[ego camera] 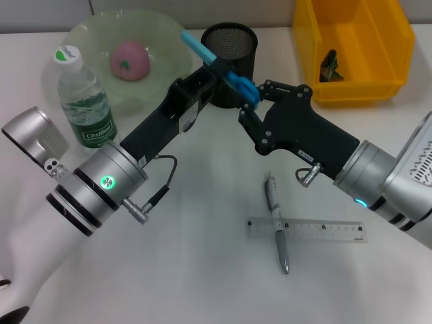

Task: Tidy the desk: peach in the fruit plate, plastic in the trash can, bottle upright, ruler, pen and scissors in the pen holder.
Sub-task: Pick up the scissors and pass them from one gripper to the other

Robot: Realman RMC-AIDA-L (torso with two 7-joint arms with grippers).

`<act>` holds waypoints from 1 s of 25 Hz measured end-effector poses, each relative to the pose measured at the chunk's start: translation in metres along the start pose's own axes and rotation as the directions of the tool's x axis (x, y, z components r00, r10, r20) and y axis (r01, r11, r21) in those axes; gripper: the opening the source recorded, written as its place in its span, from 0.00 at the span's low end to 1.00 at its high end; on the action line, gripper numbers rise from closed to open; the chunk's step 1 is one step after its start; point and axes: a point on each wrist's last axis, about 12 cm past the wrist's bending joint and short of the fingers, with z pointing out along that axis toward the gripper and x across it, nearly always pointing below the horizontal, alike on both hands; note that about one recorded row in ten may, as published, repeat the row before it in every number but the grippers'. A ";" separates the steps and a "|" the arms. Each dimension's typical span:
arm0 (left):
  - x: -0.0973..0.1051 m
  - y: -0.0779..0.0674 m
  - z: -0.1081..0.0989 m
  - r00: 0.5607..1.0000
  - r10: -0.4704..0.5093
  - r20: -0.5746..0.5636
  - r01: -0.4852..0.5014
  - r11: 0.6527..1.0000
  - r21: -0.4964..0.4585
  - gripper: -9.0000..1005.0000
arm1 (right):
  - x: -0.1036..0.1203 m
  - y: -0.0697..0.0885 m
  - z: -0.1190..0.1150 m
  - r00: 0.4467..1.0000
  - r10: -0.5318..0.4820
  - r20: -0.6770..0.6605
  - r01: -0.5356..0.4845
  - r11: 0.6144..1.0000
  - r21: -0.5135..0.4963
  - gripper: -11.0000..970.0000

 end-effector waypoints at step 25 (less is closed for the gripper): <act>-0.008 -0.001 -0.004 0.997 0.073 0.015 -0.073 0.997 0.022 0.43 | -0.001 -0.004 -0.003 1.000 0.008 0.019 -0.008 0.999 0.038 0.10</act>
